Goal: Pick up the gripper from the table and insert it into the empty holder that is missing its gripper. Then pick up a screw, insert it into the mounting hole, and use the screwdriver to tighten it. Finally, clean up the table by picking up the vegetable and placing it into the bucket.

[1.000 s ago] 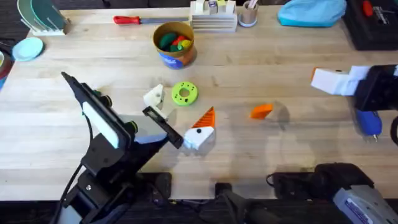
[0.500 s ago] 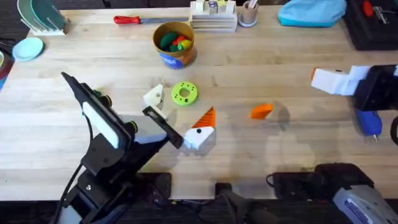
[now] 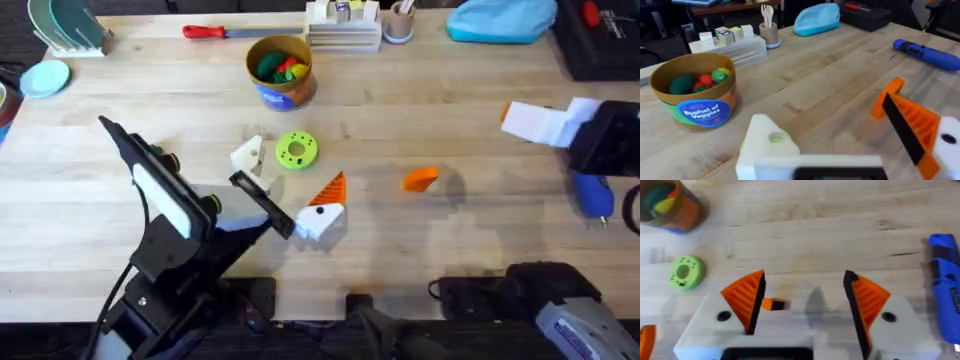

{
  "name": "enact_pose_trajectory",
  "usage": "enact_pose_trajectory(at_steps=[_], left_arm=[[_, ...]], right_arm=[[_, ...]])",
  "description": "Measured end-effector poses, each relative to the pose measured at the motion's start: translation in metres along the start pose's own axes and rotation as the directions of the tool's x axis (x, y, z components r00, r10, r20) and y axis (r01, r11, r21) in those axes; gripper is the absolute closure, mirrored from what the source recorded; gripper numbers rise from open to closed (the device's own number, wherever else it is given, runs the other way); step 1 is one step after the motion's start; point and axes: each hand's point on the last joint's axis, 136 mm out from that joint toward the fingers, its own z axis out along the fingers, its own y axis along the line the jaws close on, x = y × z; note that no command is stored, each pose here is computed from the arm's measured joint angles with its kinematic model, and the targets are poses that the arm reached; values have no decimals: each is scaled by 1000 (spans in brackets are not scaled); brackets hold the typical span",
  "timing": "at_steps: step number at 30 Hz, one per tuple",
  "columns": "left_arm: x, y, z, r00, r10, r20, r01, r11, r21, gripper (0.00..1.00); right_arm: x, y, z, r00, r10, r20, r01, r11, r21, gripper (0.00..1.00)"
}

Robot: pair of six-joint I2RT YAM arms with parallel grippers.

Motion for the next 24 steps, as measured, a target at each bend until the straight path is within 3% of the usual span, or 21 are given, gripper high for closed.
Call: enact_pose_trajectory(at_steps=[5,10,13,16,24], left_arm=[[0,0,0,1000,0,0,0,1000,0,8],[0,0,0,1000,0,0,0,1000,1,8],[0,-1,0,1000,0,0,0,1000,6,8],[0,-3,0,1000,0,0,0,1000,17,8],[-1,-15,-1,1000,1,4,-1,996,88,8]], right_arm=[[9,15,4,998,-26,-57,21,996,-88,94],[49,36,30,932,-190,-310,132,971,-199,93],[77,49,44,827,-360,-432,256,925,-280,94],[98,58,52,701,-532,-475,396,844,-362,93],[114,74,70,404,-846,-348,648,533,-544,91]])
